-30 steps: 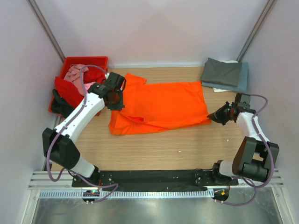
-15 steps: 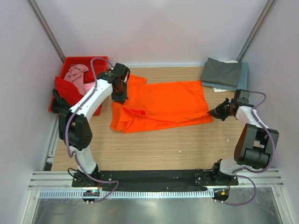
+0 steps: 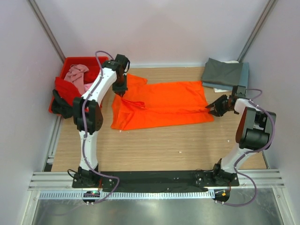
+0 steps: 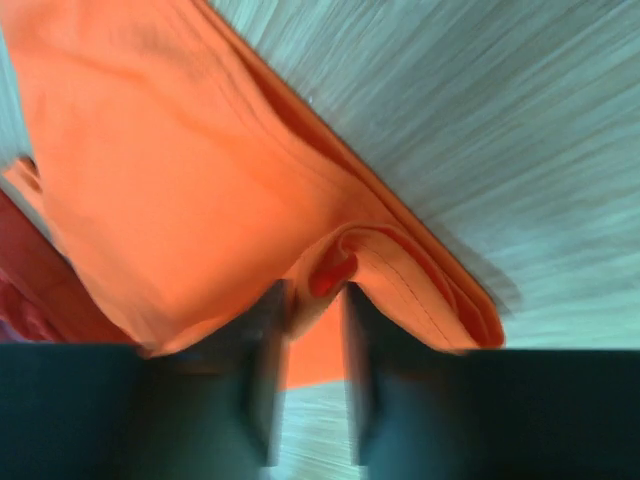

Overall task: Fold and stack the t-shirts
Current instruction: Fold the tshirt

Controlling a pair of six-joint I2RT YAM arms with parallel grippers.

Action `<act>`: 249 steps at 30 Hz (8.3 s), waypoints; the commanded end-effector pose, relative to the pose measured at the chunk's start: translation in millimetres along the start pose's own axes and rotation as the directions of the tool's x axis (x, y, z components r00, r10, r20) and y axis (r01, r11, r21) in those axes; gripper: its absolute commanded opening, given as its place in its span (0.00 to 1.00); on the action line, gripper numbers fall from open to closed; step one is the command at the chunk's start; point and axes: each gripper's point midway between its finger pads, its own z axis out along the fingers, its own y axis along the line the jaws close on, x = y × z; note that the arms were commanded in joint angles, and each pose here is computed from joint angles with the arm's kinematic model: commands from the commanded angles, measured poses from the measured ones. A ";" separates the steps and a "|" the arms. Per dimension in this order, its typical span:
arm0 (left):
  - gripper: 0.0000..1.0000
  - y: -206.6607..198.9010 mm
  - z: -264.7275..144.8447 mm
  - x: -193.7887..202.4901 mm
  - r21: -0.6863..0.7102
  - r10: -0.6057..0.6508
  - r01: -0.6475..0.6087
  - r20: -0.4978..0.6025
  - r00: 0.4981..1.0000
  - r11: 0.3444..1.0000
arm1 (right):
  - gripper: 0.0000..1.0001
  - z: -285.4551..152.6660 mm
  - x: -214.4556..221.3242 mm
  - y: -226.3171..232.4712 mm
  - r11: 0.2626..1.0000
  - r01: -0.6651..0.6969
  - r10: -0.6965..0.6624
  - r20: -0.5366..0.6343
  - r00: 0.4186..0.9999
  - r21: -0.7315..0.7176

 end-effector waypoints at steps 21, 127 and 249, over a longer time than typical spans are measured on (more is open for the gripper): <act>0.79 4.0 -64.1 42.5 0.203 -0.224 0.177 0.240 0.945 0.963 | 0.75 -39.0 45.8 72.7 0.922 0.382 -0.365 0.177 0.914 -0.069; 0.88 -45.5 -84.2 55.7 0.090 -0.030 0.003 0.301 0.953 0.996 | 0.93 -115.9 84.1 27.9 0.901 0.419 -0.433 0.246 0.867 0.109; 0.00 -35.9 -96.2 3.0 0.023 0.128 -0.151 0.417 0.900 0.988 | 0.02 -35.0 -43.8 67.4 0.806 0.442 -0.545 0.204 0.813 0.393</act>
